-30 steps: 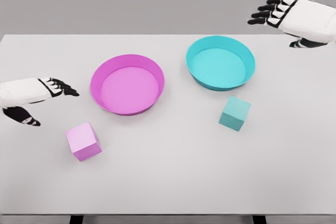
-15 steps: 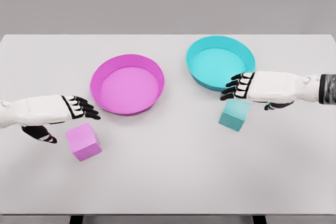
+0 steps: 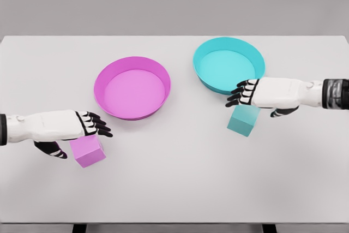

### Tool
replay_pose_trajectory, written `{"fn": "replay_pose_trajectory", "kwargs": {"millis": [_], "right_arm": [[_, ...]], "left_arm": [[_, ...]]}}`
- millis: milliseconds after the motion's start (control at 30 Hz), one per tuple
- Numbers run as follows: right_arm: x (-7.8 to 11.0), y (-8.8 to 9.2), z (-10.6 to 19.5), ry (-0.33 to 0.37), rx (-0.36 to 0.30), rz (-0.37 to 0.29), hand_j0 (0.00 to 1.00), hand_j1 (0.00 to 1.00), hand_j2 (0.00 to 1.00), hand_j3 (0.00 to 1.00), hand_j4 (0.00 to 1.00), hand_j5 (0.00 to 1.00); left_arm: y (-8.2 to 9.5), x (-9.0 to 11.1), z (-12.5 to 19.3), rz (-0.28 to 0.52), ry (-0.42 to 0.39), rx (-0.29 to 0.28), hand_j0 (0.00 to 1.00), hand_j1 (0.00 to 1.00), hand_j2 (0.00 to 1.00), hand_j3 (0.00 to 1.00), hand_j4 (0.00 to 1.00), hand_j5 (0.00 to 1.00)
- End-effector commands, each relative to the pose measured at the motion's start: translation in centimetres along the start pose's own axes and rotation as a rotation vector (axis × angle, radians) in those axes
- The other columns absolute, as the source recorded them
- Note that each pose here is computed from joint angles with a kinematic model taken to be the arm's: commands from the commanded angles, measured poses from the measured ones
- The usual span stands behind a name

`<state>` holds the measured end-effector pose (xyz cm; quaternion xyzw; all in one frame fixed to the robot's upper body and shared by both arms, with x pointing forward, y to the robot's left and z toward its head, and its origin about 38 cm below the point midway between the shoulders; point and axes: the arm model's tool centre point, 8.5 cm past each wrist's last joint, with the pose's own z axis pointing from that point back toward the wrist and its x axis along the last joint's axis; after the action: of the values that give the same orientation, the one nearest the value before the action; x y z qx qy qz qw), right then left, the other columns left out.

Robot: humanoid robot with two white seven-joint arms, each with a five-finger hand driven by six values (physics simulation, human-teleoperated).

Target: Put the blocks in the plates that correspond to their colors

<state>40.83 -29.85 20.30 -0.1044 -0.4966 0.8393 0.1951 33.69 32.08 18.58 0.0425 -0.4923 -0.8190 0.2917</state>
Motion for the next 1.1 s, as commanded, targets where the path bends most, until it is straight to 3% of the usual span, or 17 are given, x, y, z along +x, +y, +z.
{"fn": "replay_pose_trajectory", "kwargs": {"millis": [0, 467, 633, 833, 1067], "right_arm": [[-0.2, -0.1, -0.4, -0.001, -0.002, -0.002, 1.0, 1.0, 1.0, 1.0, 1.0, 1.0], [-0.3, 0.4, -2.3, -0.021, 0.022, -0.006, 1.0, 1.0, 1.0, 1.0, 1.0, 1.0], [-0.6, 0.8, -2.9, -0.018, 0.036, -0.011, 1.0, 1.0, 1.0, 1.0, 1.0, 1.0], [-0.4, 1.3, -3.1, -0.025, 0.048, -0.012, 1.0, 1.0, 1.0, 1.0, 1.0, 1.0], [-0.3, 1.9, -3.2, -0.03, 0.092, -0.014, 1.0, 1.0, 1.0, 1.0, 1.0, 1.0]], "left_arm": [[0.0, 0.0, -0.2, -0.001, 0.001, 0.001, 1.0, 1.0, 1.0, 1.0, 1.0, 1.0], [-0.9, 0.0, -0.8, -0.002, 0.004, -0.015, 1.0, 1.0, 1.0, 1.0, 1.0, 1.0], [-0.9, 0.0, -1.0, -0.013, 0.007, -0.017, 0.82, 0.82, 0.82, 0.82, 0.82, 0.82], [-1.0, 0.0, -1.0, -0.014, 0.006, -0.022, 0.54, 0.54, 0.54, 0.54, 0.54, 0.54], [-0.9, -0.5, -0.6, -0.012, 0.025, -0.024, 0.47, 0.47, 0.47, 0.47, 0.47, 0.47]]}}
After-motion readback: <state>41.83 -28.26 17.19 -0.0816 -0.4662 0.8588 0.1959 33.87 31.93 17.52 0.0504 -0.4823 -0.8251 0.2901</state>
